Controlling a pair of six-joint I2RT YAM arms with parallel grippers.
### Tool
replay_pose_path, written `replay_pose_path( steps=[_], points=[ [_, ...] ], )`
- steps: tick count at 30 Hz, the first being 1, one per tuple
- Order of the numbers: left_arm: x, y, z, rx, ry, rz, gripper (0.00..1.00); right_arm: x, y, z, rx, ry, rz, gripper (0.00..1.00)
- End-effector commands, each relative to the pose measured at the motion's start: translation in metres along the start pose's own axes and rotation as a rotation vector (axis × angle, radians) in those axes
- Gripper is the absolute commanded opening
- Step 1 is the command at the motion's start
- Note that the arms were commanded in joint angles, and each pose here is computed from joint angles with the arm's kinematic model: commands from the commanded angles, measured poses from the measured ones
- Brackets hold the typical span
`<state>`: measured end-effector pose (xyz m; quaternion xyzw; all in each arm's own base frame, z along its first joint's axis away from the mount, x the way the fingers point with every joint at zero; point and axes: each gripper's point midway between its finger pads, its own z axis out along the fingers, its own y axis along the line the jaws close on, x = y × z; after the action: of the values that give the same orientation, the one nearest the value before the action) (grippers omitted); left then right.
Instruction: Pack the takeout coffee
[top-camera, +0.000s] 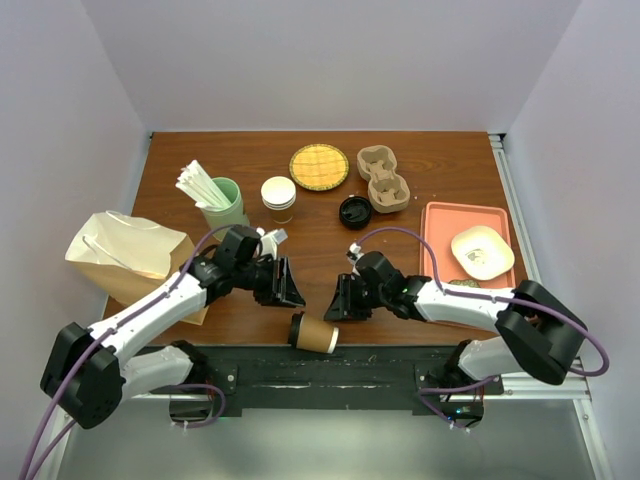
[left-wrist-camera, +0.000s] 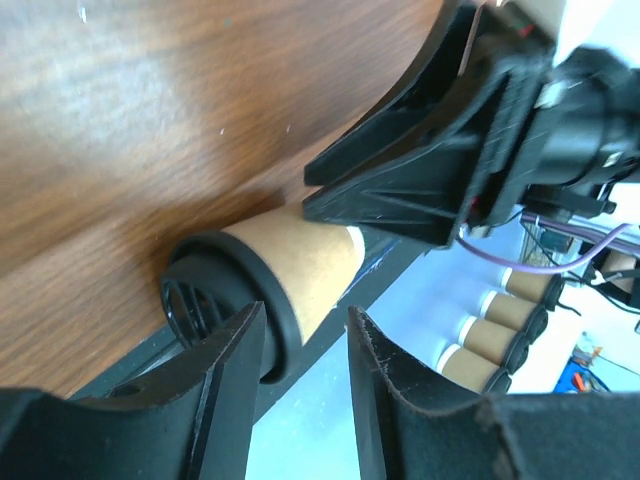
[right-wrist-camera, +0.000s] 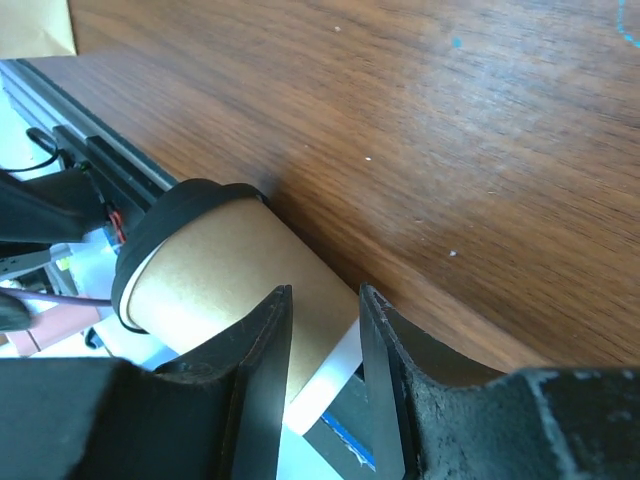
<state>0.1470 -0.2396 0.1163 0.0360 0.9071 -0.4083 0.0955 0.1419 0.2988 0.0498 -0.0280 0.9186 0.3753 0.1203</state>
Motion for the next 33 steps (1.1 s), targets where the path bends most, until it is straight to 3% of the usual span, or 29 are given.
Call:
replay_pose_path(
  steps=[1, 4, 7, 11, 14, 20, 26, 33],
  points=[
    [-0.015, -0.011, -0.007, -0.024, -0.024, 0.058, 0.46, -0.024, 0.011, -0.008, 0.03, -0.097, -0.021, 0.41],
    [-0.024, -0.006, -0.01, -0.094, -0.041, 0.073, 0.5, -0.037, -0.004, -0.021, 0.181, -0.146, -0.011, 0.49],
    [-0.037, 0.022, -0.018, -0.265, -0.076, 0.08, 0.52, -0.05, -0.008, -0.042, 0.331, -0.181, -0.007, 0.5],
    [-0.064, 0.048, -0.037, -0.405, -0.145, 0.052, 0.52, -0.066, 0.027, -0.061, 0.418, -0.251, -0.013, 0.52],
    [-0.099, 0.044, -0.065, -0.466, -0.292, 0.052, 0.55, -0.062, 0.047, -0.077, 0.526, -0.258, -0.026, 0.56],
    [-0.152, 0.034, -0.151, -0.637, -0.667, 0.054, 0.62, -0.043, 0.076, -0.056, 0.704, -0.188, -0.077, 0.64],
    [-0.138, 0.03, -0.171, -0.632, -0.728, 0.029, 0.62, -0.041, 0.07, -0.044, 0.914, -0.139, -0.09, 0.67],
    [-0.112, 0.036, -0.182, -0.627, -0.744, 0.004, 0.62, -0.034, 0.067, -0.019, 0.934, -0.086, -0.086, 0.66]
  ],
)
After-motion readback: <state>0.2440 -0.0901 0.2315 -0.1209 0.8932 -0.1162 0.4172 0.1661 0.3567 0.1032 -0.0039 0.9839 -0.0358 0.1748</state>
